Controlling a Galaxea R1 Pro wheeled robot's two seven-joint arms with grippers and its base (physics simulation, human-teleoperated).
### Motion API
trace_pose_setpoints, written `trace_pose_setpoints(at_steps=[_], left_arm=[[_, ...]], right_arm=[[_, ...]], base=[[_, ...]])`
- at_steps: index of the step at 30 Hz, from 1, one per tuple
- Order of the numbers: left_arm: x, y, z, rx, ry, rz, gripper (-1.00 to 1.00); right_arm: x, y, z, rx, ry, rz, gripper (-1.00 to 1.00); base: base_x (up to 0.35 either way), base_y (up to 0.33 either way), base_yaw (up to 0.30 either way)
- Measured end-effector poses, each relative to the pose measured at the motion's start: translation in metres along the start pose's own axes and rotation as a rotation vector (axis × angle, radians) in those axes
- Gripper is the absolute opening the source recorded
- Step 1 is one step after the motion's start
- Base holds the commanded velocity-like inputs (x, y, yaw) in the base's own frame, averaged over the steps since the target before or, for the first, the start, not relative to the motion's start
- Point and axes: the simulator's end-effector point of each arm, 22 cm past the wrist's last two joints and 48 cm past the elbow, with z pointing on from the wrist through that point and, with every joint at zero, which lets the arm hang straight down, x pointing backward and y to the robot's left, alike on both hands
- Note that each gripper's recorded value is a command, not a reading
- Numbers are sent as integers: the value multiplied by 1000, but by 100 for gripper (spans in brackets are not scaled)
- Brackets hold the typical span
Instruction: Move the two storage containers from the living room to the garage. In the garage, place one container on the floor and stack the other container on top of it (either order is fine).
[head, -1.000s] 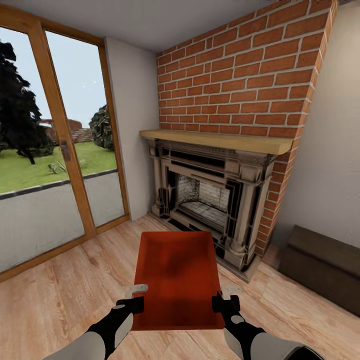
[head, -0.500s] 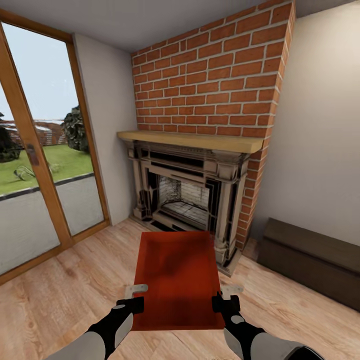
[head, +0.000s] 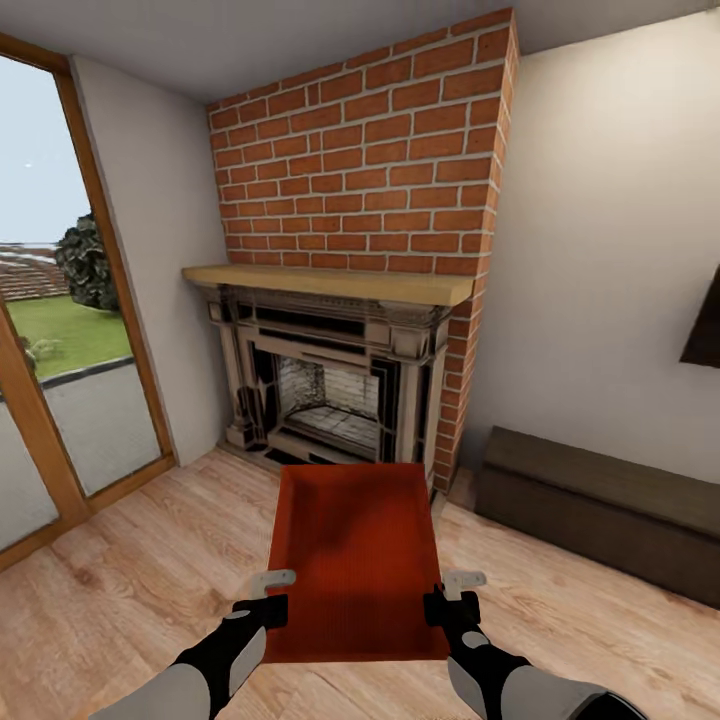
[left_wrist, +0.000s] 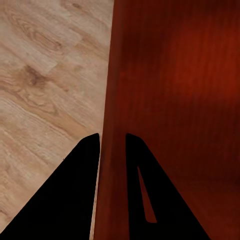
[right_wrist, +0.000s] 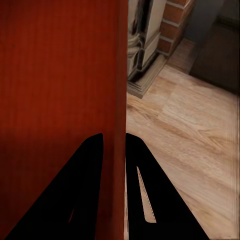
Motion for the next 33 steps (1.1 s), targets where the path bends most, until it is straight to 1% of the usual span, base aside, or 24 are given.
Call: trace_pose_setpoints(at_steps=[33], left_arm=[[-8, -1, -4, 3, -18, -2, -100]], right_arm=[[-10, 0, -2, 0, -17, 0, -100]], base=[[0, 0, -276]])
